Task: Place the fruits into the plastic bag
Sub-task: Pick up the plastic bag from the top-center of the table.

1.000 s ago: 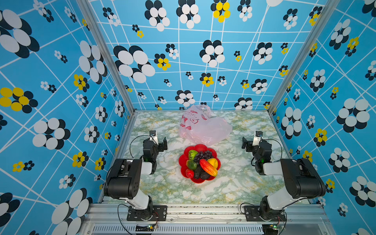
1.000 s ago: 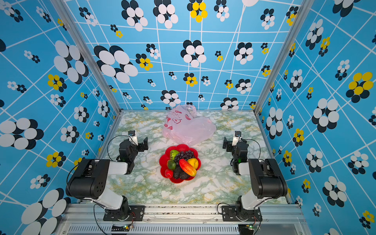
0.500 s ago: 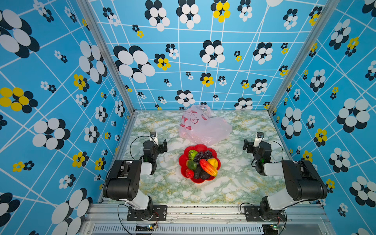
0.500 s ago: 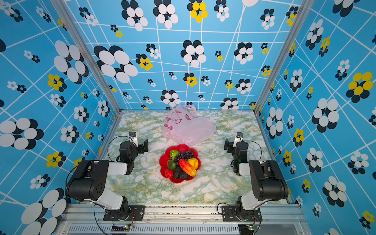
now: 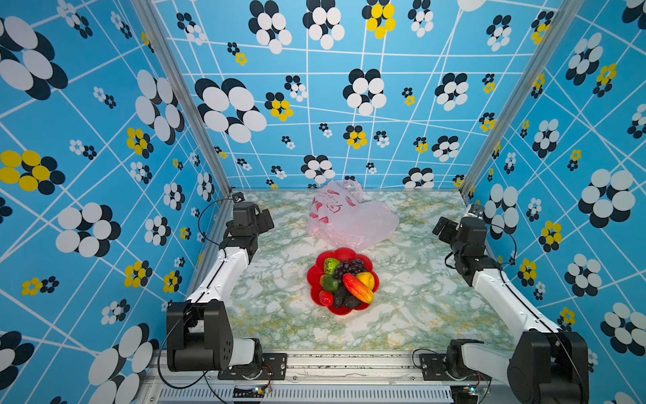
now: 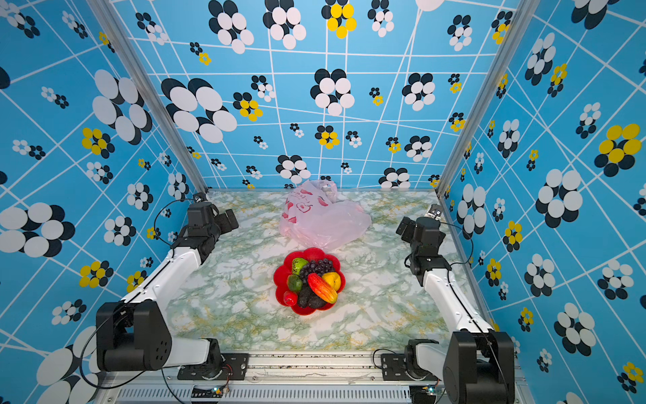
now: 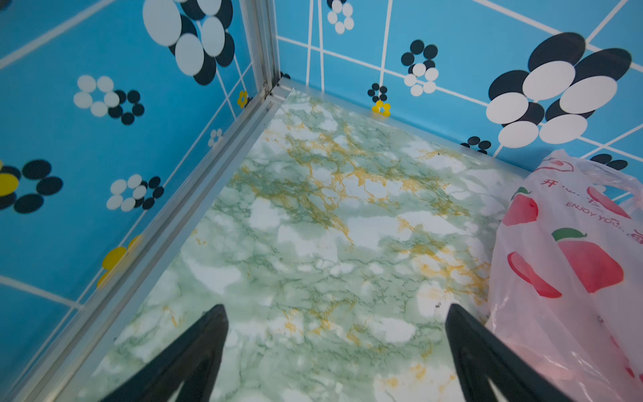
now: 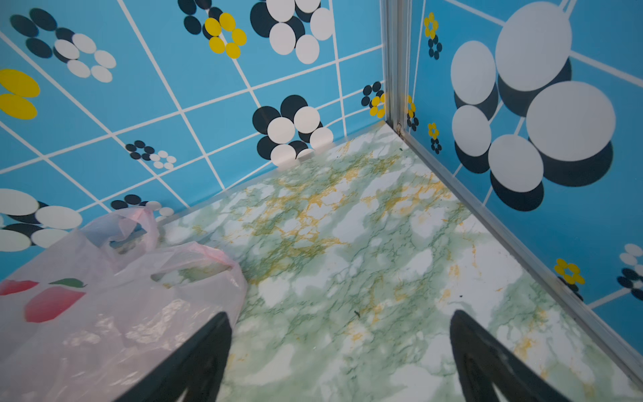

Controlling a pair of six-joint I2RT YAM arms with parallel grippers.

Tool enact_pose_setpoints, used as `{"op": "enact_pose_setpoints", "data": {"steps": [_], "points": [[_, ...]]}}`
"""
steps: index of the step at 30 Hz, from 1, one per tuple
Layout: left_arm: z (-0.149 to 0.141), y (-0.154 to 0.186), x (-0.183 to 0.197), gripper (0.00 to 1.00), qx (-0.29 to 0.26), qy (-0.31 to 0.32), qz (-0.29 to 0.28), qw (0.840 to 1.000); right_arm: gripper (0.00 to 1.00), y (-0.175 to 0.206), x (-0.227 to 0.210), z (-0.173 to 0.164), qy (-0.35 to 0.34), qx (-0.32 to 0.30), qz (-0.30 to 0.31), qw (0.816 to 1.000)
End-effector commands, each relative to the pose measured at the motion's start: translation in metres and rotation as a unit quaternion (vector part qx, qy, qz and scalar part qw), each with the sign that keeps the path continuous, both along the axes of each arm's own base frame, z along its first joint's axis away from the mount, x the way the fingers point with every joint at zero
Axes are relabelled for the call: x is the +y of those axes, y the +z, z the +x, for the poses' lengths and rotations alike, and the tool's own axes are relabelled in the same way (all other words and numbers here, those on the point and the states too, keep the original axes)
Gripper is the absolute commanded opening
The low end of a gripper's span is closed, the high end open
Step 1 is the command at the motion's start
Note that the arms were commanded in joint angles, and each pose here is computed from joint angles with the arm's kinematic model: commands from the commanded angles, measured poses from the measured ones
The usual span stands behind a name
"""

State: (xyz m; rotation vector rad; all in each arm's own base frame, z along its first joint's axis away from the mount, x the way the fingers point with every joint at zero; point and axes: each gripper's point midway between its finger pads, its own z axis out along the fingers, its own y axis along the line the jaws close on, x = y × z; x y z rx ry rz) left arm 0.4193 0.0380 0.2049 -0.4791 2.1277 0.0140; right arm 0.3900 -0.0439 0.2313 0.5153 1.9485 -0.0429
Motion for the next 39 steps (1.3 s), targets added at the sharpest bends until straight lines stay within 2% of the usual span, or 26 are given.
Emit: {"op": "enact_pose_setpoints", "data": {"steps": [1,3,8,14,19,23,28,32,34,36,39], "points": [[-0.036,-0.024,-0.015,0.99,0.114,0.017,-0.083,0.990,0.99,-0.034,0.017,-0.031,0.015,0.130,0.071,0.989],[-0.041,-0.020,-0.030,0.99,0.133,-0.003,-0.121,0.984,0.99,-0.018,0.026,-0.030,0.034,0.134,0.094,0.986],[-0.059,0.000,-0.064,0.99,0.138,-0.053,-0.191,0.970,0.99,0.013,0.052,-0.032,0.080,0.154,0.155,0.973],[-0.083,0.009,-0.099,0.99,0.147,-0.112,-0.272,0.944,0.99,0.022,0.101,-0.057,0.155,0.199,0.275,0.928],[-0.093,0.005,-0.124,0.99,0.155,-0.145,-0.312,0.926,0.99,0.014,0.128,-0.073,0.169,0.240,0.345,0.892],[-0.097,-0.007,-0.155,0.99,0.170,-0.182,-0.335,0.909,0.99,-0.012,0.145,-0.082,0.141,0.283,0.391,0.864],[-0.100,-0.009,-0.170,0.99,0.188,-0.206,-0.327,0.903,0.99,-0.029,0.162,-0.053,0.117,0.260,0.453,0.845],[-0.099,-0.004,-0.167,0.99,0.183,-0.209,-0.312,0.909,0.99,-0.046,0.163,-0.019,0.109,0.270,0.440,0.850],[-0.100,-0.002,-0.165,0.99,0.186,-0.197,-0.318,0.909,0.99,-0.060,0.165,-0.006,0.098,0.292,0.443,0.842],[-0.099,0.002,-0.168,0.99,0.173,-0.197,-0.328,0.907,0.99,-0.068,0.170,0.012,0.103,0.289,0.453,0.837],[-0.099,-0.002,-0.167,0.99,0.177,-0.189,-0.333,0.907,0.99,-0.080,0.172,0.033,0.103,0.292,0.449,0.838]]}}
